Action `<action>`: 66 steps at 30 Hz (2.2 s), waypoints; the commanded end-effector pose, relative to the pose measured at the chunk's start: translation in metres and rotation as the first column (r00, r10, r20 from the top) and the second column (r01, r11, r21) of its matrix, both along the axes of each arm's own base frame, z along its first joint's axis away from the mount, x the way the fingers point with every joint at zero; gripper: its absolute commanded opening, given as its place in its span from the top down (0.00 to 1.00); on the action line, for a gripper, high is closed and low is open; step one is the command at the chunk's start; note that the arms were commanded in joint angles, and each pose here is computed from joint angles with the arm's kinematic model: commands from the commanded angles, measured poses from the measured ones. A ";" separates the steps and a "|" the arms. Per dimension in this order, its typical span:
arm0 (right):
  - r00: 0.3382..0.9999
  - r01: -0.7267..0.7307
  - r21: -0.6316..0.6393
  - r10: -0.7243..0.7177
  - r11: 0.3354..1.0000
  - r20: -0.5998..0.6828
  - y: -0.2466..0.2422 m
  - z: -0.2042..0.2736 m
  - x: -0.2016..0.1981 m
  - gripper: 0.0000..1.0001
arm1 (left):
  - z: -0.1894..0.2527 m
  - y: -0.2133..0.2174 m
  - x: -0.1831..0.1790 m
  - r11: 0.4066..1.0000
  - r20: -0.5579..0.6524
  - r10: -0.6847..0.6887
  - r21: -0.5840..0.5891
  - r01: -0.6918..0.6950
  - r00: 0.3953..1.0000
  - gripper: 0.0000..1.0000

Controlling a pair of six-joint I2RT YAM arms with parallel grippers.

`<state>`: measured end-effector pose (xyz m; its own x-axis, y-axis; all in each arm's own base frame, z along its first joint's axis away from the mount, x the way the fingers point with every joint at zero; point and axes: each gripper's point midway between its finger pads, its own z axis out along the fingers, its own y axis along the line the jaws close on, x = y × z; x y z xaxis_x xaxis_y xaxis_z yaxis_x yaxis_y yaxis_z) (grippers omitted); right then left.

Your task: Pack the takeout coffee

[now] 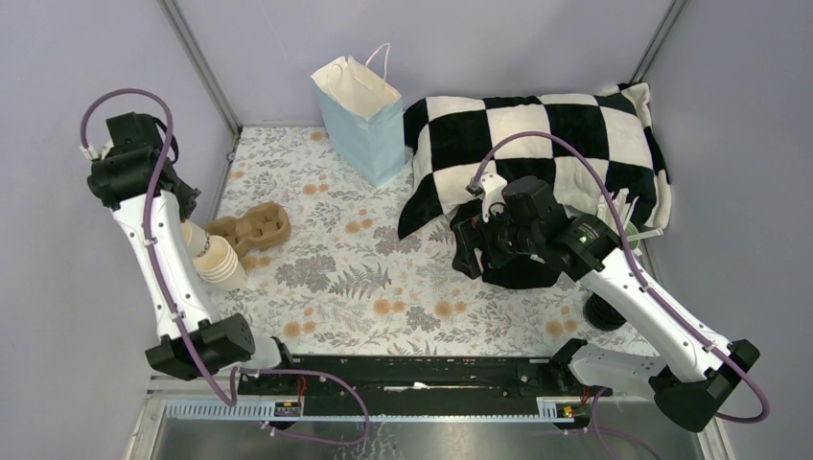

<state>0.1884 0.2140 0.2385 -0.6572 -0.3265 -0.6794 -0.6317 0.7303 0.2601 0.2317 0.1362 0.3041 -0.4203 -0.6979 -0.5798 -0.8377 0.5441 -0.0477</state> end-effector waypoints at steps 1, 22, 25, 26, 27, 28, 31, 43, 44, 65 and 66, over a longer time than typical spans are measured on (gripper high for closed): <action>0.998 0.011 -0.005 -0.010 1.000 0.056 0.001 0.010 0.009 0.00 | 0.068 -0.010 -0.007 0.998 0.248 -0.017 0.068 0.000 0.969 1.00; 0.904 0.376 -0.052 -0.354 0.925 0.241 -0.063 0.069 0.035 0.00 | -0.099 -0.368 -0.008 0.456 0.164 -0.875 -0.045 0.889 0.457 1.00; 0.861 0.447 -0.006 -0.429 0.894 0.272 -0.073 0.085 0.039 0.00 | -0.115 -0.416 -0.041 0.299 0.133 -0.944 -0.042 0.953 0.302 1.00; 0.844 0.472 0.011 -0.456 0.881 0.283 -0.077 0.091 0.040 0.00 | -0.119 -0.431 -0.052 0.236 0.129 -0.963 -0.037 0.971 0.239 1.00; 0.824 0.499 0.033 -0.486 0.866 0.293 -0.081 0.098 0.041 0.00 | -0.121 -0.445 -0.062 0.182 0.129 -0.974 -0.034 0.983 0.184 1.00; 0.795 0.534 0.056 -0.524 0.844 0.305 -0.088 0.104 0.042 0.00 | -0.126 -0.457 -0.071 0.132 0.123 -0.983 -0.030 0.991 0.134 1.00; 0.697 0.616 0.164 -0.630 0.771 0.344 -0.111 0.130 0.040 0.00 | -0.141 -0.484 -0.089 0.005 0.087 -0.996 -0.011 1.000 0.006 1.00; 0.509 0.605 0.459 -0.760 0.650 0.405 -0.167 0.210 0.008 0.00 | -0.146 -0.583 -0.099 -0.372 -0.031 -0.928 0.119 0.921 -0.371 1.00; 0.508 0.603 0.465 -0.762 0.648 0.403 -0.167 0.211 0.007 0.00 | -0.147 -0.592 -0.103 -0.407 -0.041 -0.913 0.123 0.905 -0.405 1.00; 0.557 0.574 0.449 -0.728 0.685 0.399 -0.163 0.205 -0.001 0.00 | -0.165 -0.674 -0.144 -0.662 -0.193 -0.747 0.145 0.735 -0.635 0.87; 0.561 0.571 0.449 -0.726 0.687 0.398 -0.162 0.204 -0.001 0.00 | -0.163 -0.674 -0.143 -0.658 -0.192 -0.752 0.150 0.738 -0.631 0.87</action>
<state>0.1881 0.0486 0.4398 -0.1542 0.2636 -0.9522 -0.0698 0.9585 0.2766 0.0824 -0.5298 0.1182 -0.1203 0.8328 -0.5404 0.9484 0.2573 0.1854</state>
